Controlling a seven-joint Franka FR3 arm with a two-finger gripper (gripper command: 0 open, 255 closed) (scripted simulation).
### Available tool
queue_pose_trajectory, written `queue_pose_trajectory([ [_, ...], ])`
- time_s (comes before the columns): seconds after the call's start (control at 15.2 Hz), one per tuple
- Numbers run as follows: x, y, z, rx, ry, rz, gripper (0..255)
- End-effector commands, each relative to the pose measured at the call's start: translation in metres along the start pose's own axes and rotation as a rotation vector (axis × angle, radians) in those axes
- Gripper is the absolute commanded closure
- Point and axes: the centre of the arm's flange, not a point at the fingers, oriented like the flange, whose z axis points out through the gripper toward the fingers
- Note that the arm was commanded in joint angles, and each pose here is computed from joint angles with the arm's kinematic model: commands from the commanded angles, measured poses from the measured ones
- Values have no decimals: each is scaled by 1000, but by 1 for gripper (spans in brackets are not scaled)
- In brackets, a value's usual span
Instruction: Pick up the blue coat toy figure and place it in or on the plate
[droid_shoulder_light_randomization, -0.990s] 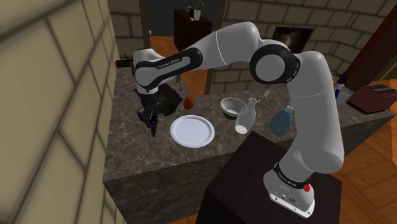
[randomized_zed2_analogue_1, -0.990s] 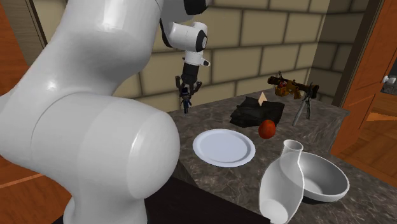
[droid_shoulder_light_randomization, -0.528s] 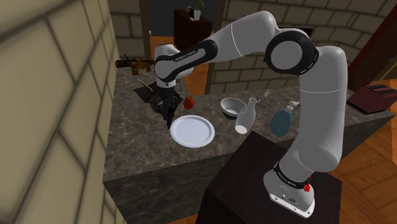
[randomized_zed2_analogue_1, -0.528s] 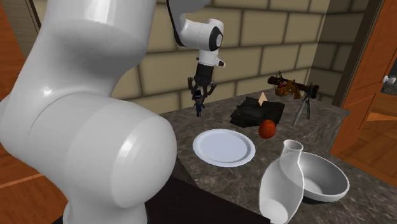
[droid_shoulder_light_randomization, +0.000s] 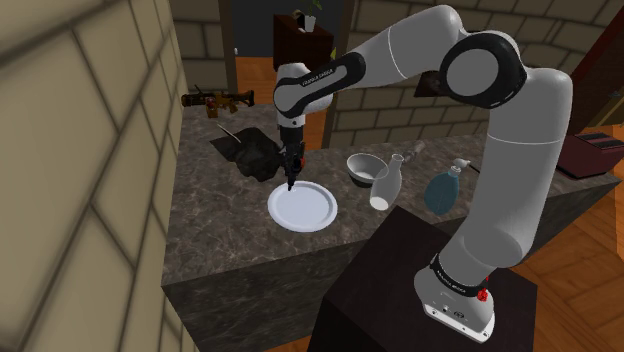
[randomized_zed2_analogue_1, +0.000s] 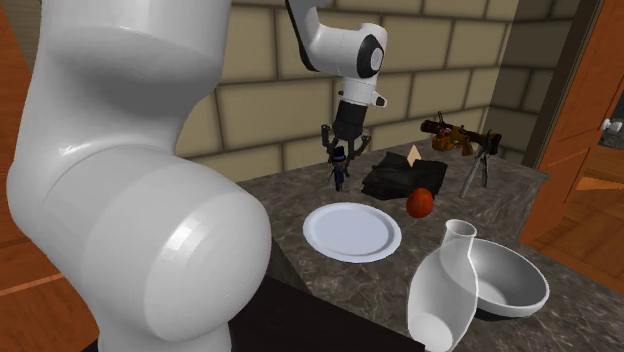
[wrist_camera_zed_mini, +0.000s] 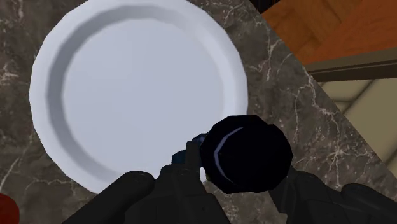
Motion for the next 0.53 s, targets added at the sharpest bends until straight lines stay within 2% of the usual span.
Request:
queue_pose_trajectory([
  [0.0, -9, 24, -5, 0, -1, -1, 255],
  [0.13, -21, 50, -10, 0, -1, -1, 255],
  [0.46, -16, 54, 16, 0, -1, -1, 255],
])
